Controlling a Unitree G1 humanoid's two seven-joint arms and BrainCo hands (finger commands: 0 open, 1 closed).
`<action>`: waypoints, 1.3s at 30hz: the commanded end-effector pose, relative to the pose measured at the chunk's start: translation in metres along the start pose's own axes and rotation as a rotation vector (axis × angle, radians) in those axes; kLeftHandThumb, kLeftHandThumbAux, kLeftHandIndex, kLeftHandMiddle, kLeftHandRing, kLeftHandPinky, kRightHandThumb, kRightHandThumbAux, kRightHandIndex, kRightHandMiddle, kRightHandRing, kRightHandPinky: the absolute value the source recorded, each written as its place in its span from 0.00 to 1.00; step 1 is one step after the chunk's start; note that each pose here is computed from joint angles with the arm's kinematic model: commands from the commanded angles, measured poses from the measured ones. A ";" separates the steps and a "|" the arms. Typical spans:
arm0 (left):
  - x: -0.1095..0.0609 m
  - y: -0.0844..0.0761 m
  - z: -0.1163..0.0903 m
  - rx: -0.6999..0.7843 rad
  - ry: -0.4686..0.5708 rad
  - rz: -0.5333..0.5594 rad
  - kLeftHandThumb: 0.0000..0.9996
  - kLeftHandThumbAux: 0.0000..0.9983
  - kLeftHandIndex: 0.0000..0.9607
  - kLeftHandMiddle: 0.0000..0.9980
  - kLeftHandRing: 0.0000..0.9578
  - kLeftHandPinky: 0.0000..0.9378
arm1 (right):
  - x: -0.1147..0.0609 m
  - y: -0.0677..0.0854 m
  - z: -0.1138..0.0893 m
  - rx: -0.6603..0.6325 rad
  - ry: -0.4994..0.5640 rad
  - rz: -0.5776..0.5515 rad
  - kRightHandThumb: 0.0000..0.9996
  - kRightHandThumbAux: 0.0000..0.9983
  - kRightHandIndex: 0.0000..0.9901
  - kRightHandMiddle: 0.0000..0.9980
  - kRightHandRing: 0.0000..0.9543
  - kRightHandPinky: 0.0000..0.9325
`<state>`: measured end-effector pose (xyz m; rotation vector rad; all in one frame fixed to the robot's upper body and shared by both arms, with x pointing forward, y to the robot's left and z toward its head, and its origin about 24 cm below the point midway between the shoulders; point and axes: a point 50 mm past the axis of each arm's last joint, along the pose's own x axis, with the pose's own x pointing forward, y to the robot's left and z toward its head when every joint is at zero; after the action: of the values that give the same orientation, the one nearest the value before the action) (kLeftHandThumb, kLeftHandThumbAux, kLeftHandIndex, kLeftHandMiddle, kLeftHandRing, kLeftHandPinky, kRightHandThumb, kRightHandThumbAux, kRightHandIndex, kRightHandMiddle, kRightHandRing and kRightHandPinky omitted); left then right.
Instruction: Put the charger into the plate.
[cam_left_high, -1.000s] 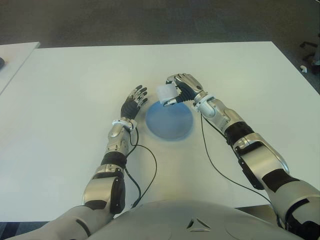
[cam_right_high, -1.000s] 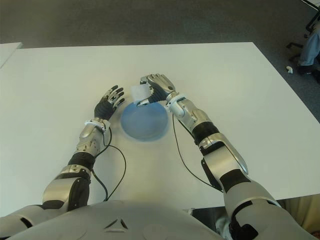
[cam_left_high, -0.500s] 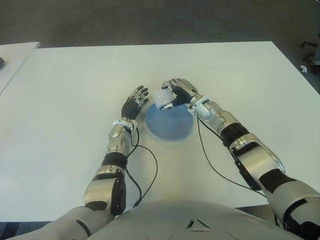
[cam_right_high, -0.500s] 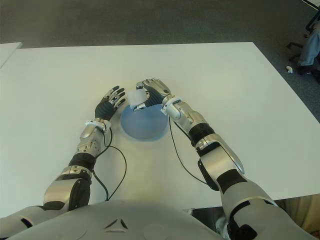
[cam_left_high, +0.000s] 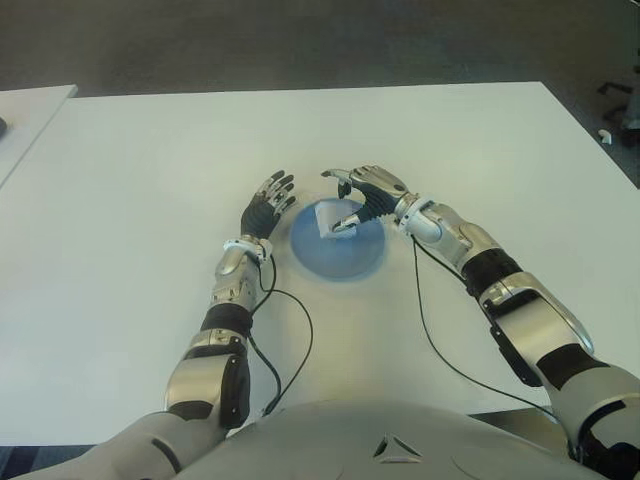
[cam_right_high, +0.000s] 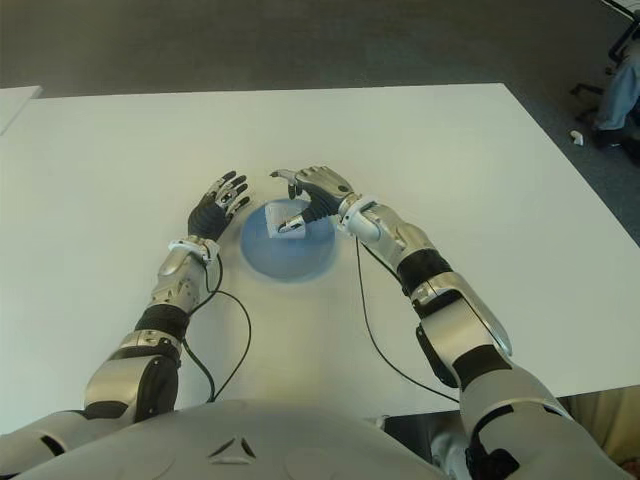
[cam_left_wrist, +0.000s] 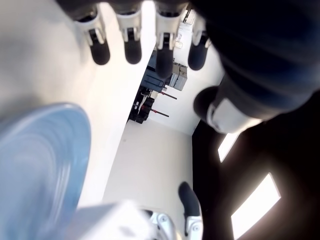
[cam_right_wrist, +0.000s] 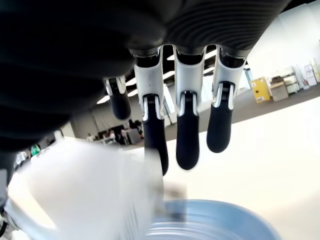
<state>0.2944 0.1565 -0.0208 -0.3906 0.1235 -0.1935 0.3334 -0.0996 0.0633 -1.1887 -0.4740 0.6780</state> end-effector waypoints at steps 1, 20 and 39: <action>-0.003 0.004 -0.007 -0.001 0.046 0.006 0.00 0.66 0.14 0.14 0.08 0.00 | 0.000 0.004 0.002 -0.014 -0.007 0.032 0.38 0.16 0.00 0.00 0.00 0.00; -0.002 0.007 -0.006 0.015 0.059 0.021 0.00 0.70 0.15 0.13 0.07 0.02 | -0.005 -0.002 -0.001 -0.127 -0.038 0.051 0.38 0.12 0.00 0.00 0.00 0.00; -0.002 0.008 -0.007 -0.002 0.064 0.041 0.00 0.65 0.17 0.17 0.11 0.06 | -0.014 -0.021 -0.026 0.053 0.140 -0.175 0.31 0.18 0.00 0.00 0.00 0.00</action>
<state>0.2982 0.1603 -0.0208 -0.3713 0.1400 -0.1886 0.3404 -0.1175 0.0806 -1.1985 -0.5106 0.5634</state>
